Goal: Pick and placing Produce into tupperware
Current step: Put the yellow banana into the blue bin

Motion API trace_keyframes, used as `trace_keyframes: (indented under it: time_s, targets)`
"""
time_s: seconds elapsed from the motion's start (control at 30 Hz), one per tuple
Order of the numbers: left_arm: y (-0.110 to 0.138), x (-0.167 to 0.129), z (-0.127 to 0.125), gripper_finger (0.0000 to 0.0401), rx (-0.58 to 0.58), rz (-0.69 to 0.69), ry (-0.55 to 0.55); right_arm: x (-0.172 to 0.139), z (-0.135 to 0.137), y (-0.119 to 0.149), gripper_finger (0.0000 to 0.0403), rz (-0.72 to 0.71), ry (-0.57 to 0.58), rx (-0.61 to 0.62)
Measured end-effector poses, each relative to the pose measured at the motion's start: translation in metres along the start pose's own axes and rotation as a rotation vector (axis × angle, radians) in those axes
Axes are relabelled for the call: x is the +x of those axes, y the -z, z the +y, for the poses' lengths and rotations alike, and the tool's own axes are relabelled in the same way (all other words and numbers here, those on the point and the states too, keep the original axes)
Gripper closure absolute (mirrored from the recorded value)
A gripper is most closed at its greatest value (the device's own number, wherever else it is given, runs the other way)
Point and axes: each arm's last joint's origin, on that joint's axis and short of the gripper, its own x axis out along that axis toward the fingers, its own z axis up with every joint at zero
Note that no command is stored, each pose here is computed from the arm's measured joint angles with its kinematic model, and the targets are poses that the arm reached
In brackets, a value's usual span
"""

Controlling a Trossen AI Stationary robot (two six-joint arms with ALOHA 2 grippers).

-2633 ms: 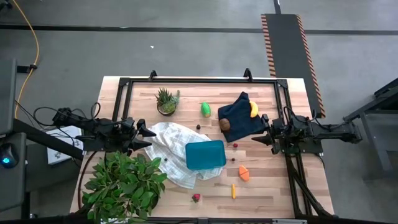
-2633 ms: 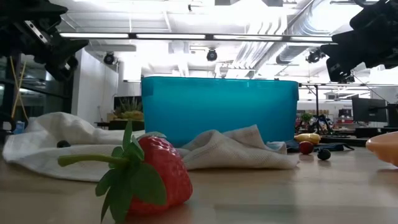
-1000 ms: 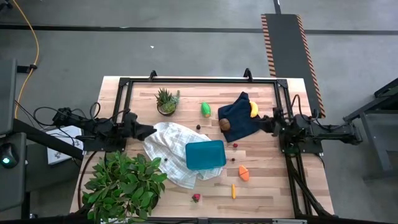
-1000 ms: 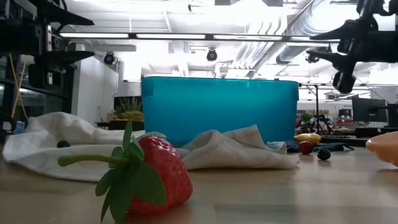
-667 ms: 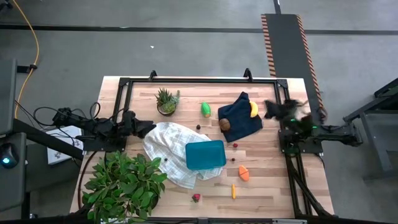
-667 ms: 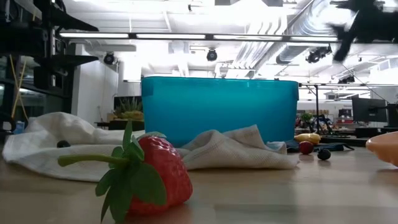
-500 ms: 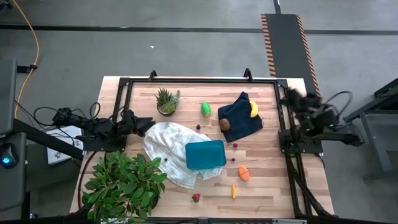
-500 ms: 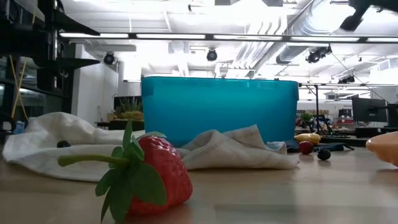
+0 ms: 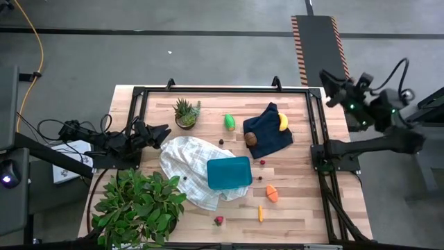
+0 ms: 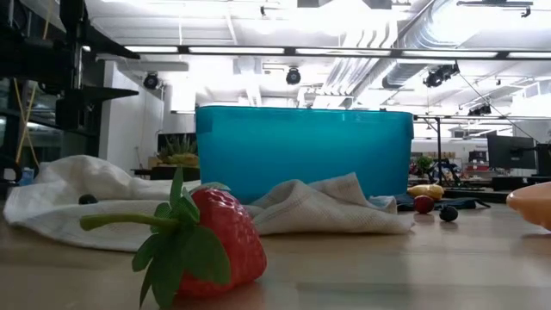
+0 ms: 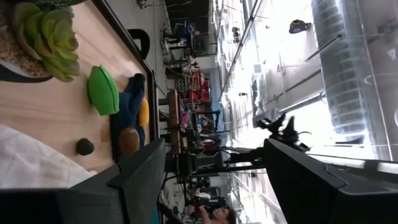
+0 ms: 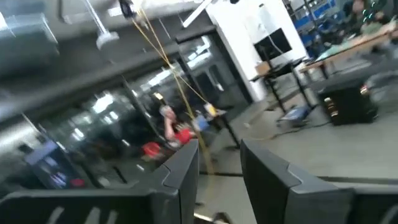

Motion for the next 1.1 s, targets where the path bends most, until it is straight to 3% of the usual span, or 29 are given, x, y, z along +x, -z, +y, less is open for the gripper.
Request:
trace_keyframes:
  time_s: [0.27, 0.57, 0.9, 1.1]
  targets:
    - [0.000, 0.000, 0.000, 0.0141, 0.000, 0.010, 0.002, 0.010, 0.023, -0.049, 0.0292, 0.084, 0.117, -0.108]
    - [0.002, 0.000, -0.006, 0.0141, -0.009, 0.102, 0.059, 0.017, 0.036, -0.067, 0.0292, 0.103, 0.099, -0.173]
    - [-0.004, -0.008, -0.042, 0.0141, 0.012, 0.194, 0.441, 0.026, 0.044, -0.068, 0.0292, 0.107, 0.088, -0.228]
    - [-0.011, -0.014, -0.055, 0.0141, 0.212, 0.081, 0.601, 0.028, 0.047, -0.067, 0.0292, 0.107, 0.086, -0.222]
